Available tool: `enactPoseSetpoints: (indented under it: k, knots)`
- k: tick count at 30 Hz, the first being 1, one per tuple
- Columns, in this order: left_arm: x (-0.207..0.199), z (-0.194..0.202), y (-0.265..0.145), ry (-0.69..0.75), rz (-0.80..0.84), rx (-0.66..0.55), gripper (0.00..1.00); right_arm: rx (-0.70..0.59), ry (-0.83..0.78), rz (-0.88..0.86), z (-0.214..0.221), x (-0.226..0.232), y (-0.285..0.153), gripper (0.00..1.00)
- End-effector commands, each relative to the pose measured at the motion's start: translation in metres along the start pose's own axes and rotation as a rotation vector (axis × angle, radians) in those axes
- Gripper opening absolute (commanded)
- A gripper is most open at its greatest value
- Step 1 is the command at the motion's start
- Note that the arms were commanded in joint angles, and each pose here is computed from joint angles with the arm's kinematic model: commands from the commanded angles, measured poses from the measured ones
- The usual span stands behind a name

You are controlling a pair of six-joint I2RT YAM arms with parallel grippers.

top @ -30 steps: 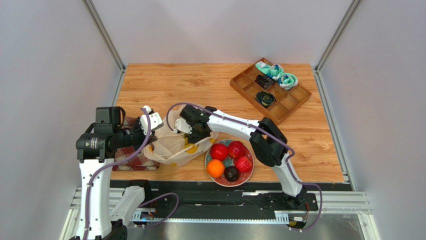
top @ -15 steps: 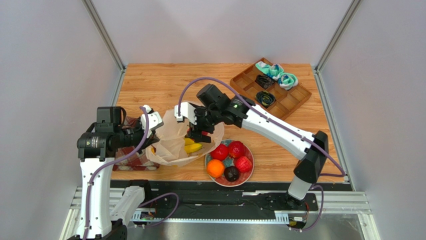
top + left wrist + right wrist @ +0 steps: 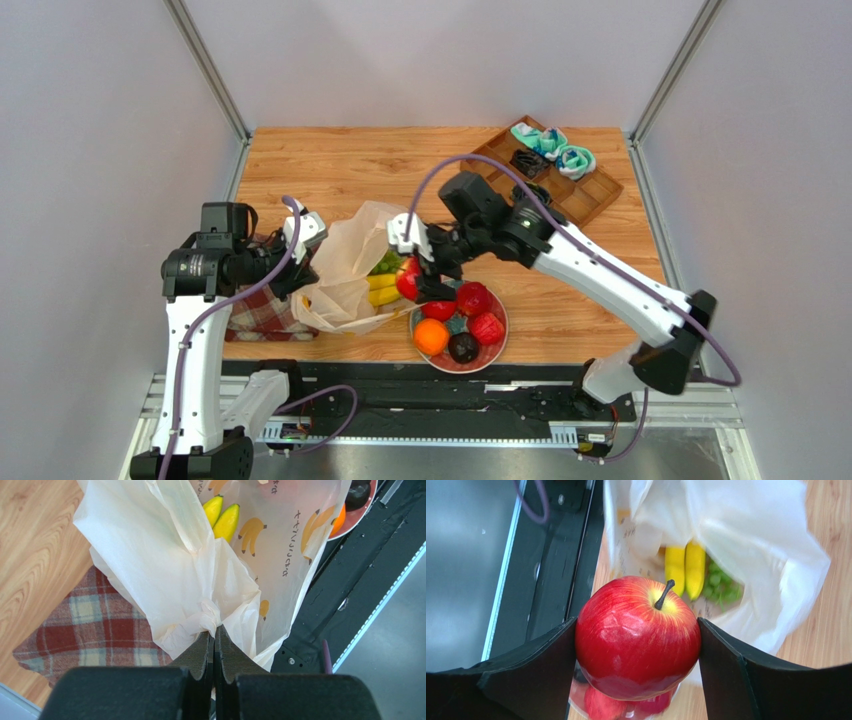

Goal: Take the fake fruits out of the plastic bag
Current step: Take out the fake fruit from the plastic bag, then place the fake fruit on the plate.

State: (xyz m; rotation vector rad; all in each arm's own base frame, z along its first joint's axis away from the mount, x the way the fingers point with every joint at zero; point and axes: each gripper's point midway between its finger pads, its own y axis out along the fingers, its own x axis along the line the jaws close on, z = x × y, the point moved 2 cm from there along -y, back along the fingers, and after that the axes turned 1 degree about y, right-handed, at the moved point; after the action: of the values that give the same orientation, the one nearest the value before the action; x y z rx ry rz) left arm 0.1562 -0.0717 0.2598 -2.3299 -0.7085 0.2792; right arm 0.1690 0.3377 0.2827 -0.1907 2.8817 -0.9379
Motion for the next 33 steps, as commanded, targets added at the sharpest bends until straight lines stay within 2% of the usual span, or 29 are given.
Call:
enactPoseSetpoints:
  k: [1,3,4,11,17,19,20,22,23,24,26,33]
  knots:
    - [-0.006,0.005,-0.001,-0.072,0.023,0.032,0.0,0.062,-0.125,0.021,0.039,0.027,-0.032,0.42]
    - [-0.005,0.005,0.0,-0.077,0.022,0.034,0.0,0.085,-0.162,0.034,0.055,0.033,-0.035,0.43]
    - [-0.005,0.005,0.0,-0.079,0.026,0.034,0.0,0.113,-0.149,0.022,0.073,0.036,-0.026,0.43]
    - [-0.008,0.004,-0.002,-0.086,0.031,0.037,0.0,0.217,-0.152,-0.002,0.123,0.032,0.005,0.43]
    - [-0.011,0.005,-0.003,-0.095,0.027,0.034,0.0,0.25,-0.128,0.024,0.149,0.02,0.029,0.44]
    - [-0.012,0.004,-0.004,-0.094,0.024,0.027,0.0,0.244,-0.13,0.027,0.15,0.019,0.032,0.51]
    - [-0.012,0.004,-0.005,-0.093,0.022,0.027,0.0,0.25,-0.128,0.021,0.152,0.019,0.033,0.59]
    - [-0.012,0.005,-0.005,-0.095,0.018,0.028,0.0,0.267,-0.132,0.004,0.158,0.023,0.032,0.67]
    - [-0.012,0.005,-0.005,-0.096,0.019,0.029,0.0,0.277,-0.136,0.005,0.161,0.024,0.032,0.89]
    - [-0.013,0.005,-0.005,-0.095,0.019,0.029,0.0,0.283,-0.137,-0.002,0.164,0.027,0.031,0.93]
    - [-0.012,0.005,-0.005,-0.096,0.021,0.03,0.0,0.285,-0.136,0.003,0.162,0.027,0.027,1.0]
    - [-0.013,0.005,-0.004,-0.097,0.034,0.033,0.0,0.261,-0.079,0.007,0.135,0.032,0.006,1.0]
